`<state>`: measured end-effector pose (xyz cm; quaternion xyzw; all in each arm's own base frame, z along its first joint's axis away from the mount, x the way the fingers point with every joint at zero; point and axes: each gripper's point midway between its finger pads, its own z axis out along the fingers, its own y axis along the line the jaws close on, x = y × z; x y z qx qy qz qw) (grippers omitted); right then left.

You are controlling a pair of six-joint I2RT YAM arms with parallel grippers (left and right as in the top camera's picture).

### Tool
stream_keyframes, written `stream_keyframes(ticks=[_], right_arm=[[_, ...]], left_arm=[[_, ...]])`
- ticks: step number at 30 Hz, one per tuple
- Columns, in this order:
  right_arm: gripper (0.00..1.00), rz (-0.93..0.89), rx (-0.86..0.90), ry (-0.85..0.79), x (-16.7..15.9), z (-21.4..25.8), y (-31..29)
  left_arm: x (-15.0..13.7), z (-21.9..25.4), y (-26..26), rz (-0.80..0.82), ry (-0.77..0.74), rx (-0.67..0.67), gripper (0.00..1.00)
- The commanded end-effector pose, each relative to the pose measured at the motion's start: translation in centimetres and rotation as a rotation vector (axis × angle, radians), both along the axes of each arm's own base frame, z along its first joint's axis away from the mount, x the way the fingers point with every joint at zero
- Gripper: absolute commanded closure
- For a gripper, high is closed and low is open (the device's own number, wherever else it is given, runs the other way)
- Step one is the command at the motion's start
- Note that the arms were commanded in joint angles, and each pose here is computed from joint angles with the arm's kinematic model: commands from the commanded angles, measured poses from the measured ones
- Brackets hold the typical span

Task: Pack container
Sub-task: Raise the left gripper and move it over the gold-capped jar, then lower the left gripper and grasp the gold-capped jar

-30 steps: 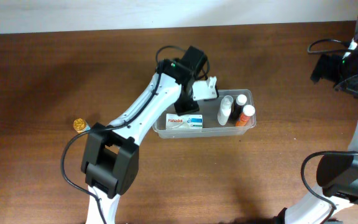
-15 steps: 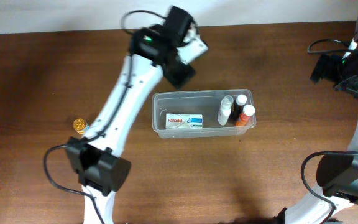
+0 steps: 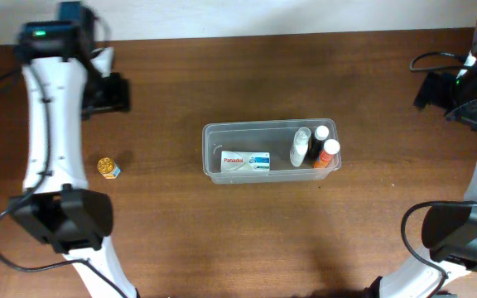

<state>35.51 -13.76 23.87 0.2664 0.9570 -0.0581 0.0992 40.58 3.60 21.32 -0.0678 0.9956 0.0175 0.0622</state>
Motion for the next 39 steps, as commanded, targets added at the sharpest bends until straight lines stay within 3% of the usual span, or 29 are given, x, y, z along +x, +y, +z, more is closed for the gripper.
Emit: stream_keyframes(ticks=[1, 9, 11, 12, 13, 39], right_arm=[[0.02, -0.01, -0.006, 0.012, 0.0, -0.3, -0.2], [0.02, -0.01, -0.006, 0.012, 0.0, -0.3, -0.2], [0.02, -0.01, -0.006, 0.012, 0.0, -0.3, -0.2], [0.02, -0.01, -0.006, 0.012, 0.0, -0.3, -0.2], [0.02, -0.01, -0.006, 0.012, 0.0, -0.3, -0.2], [0.01, -0.01, -0.006, 0.012, 0.0, -0.3, -0.2]], left_arm=[[-1.1, 0.8, 2.0, 0.116, -0.013, -0.043, 0.24], [-4.0, -6.1, 2.9, 0.152, 0.197, -0.06, 0.23], [-3.8, -8.1, 2.9, 0.152, 0.202, -0.06, 0.15], [-3.7, -9.0, 2.9, 0.152, 0.202, -0.061, 0.02], [-3.6, -9.7, 2.9, 0.152, 0.199, -0.061, 0.01], [-4.9, -18.2, 5.2, 0.207, 0.196, -0.043, 0.01]])
